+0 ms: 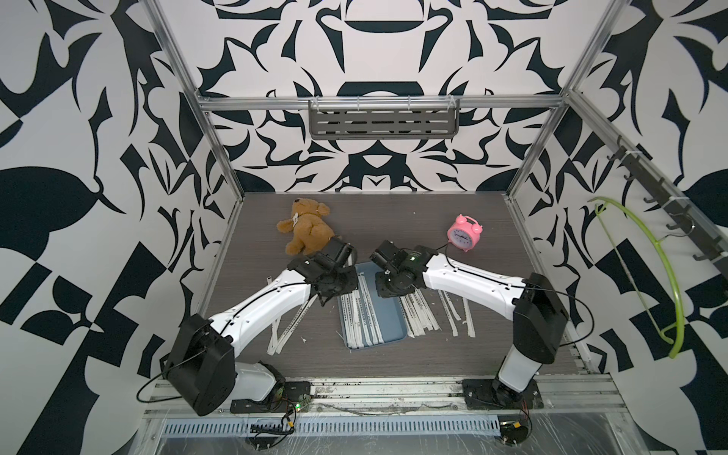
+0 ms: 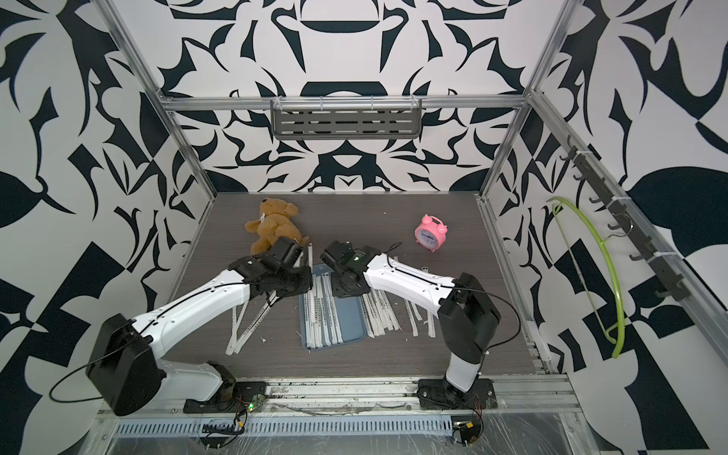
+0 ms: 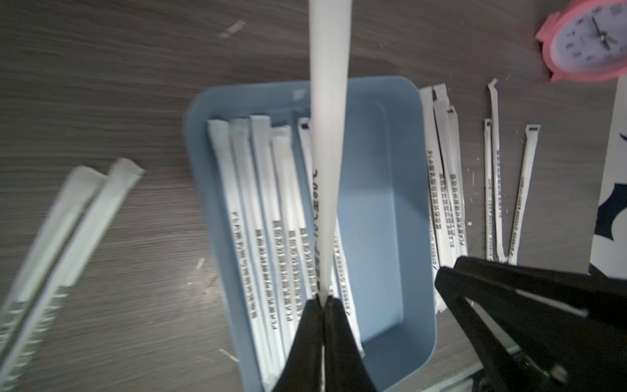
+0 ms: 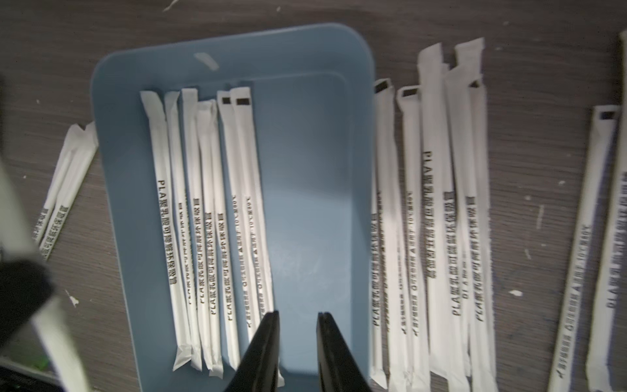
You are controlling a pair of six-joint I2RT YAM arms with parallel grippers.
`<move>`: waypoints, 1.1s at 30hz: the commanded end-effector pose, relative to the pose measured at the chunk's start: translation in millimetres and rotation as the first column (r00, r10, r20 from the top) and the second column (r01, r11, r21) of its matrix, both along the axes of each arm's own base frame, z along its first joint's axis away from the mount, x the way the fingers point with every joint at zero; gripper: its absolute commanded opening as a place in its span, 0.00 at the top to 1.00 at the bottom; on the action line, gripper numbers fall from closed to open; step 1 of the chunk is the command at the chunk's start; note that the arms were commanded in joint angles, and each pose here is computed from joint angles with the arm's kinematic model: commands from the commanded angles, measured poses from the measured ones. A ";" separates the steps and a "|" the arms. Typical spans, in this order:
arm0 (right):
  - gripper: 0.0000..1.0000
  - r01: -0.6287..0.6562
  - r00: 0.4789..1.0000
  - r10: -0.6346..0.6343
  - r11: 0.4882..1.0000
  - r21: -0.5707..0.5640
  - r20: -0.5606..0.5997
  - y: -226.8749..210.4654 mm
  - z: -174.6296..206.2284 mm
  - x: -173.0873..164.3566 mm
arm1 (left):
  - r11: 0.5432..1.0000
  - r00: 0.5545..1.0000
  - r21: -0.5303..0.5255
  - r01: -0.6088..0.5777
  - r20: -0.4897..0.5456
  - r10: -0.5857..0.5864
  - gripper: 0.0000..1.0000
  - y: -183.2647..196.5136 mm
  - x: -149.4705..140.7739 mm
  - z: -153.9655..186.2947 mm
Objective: Put the straws into the storage box
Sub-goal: Place the straw in the storage box.
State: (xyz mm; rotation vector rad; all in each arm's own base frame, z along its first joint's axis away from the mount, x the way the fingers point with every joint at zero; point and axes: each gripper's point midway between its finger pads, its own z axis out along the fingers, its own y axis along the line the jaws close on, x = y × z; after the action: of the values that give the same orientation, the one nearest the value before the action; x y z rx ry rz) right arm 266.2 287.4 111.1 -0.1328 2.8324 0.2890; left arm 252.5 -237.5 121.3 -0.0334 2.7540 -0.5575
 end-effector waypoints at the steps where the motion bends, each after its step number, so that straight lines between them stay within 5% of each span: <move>1: 0.75 0.049 0.998 -0.048 0.999 -0.011 0.037 -25.9 8.9 10.8 | 0.998 0.998 0.032 -0.048 -0.028 0.049 0.94 -23.3 -5.0 -21.9; 6: 0.75 0.074 0.997 -0.074 0.997 -0.003 0.037 -40.2 10.6 14.2 | 0.997 0.998 0.063 -0.043 -0.049 0.046 0.94 -52.9 -3.0 -45.1; 14: 0.75 0.077 0.997 -0.077 0.997 -0.010 0.031 -45.8 5.6 11.9 | 0.983 0.983 0.103 -0.154 -0.088 0.163 0.94 -48.9 -8.1 -71.0; 33: 0.76 0.073 0.997 -0.073 0.997 -0.011 0.013 -42.3 -5.4 11.6 | 0.982 0.981 0.156 -0.105 -0.147 0.128 0.88 -50.2 -15.7 -98.7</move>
State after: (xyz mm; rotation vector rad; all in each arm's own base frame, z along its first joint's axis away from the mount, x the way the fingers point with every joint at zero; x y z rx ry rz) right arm 276.6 243.7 102.4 -0.0211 2.8349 0.2463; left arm 241.0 -288.4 27.7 -0.2187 2.8941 -0.3423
